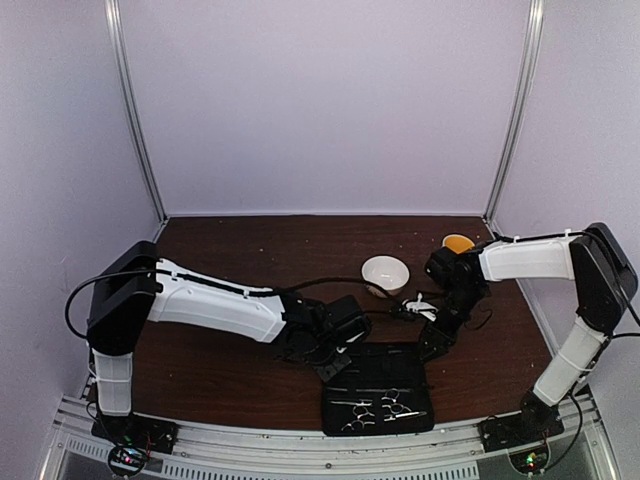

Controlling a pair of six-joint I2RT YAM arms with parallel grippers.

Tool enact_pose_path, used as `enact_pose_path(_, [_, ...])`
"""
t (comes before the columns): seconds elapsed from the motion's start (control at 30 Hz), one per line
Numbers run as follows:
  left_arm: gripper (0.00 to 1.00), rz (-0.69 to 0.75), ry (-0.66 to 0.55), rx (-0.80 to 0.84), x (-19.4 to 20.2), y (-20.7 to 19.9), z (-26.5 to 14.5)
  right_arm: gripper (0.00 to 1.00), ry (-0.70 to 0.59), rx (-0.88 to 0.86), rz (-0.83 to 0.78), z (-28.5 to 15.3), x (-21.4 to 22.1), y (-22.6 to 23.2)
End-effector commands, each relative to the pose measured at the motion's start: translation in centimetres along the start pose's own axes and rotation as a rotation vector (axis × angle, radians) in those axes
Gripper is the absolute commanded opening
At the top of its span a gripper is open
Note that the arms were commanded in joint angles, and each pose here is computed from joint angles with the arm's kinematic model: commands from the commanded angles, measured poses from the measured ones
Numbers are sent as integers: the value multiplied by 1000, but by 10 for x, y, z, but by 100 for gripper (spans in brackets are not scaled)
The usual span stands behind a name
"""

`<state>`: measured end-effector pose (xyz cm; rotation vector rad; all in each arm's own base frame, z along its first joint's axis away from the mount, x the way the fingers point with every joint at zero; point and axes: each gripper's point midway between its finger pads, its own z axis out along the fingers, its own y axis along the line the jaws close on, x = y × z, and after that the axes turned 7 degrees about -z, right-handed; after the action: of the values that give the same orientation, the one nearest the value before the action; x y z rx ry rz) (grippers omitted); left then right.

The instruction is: Sort the hair-cutting tools

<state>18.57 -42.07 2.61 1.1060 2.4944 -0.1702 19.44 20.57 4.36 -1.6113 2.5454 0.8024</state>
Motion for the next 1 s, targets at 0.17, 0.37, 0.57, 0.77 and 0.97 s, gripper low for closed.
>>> enact_pose_path(0.17, [0,64,5,74,-10,-19,7,43,8,-56,-14,2,-4,8])
enact_pose_path(0.37, [0,79,4,85,-16,-25,14,43,2,-53,-18,1,-6,8])
enact_pose_path(0.57, [0,72,20,78,-16,-23,19,43,6,-26,-23,-3,-4,7])
enact_pose_path(0.77, [0,61,10,67,-18,-19,15,43,-2,111,-59,-32,1,-1])
enact_pose_path(0.97, [4,52,2,61,-19,-17,10,44,29,267,-82,-52,21,-7])
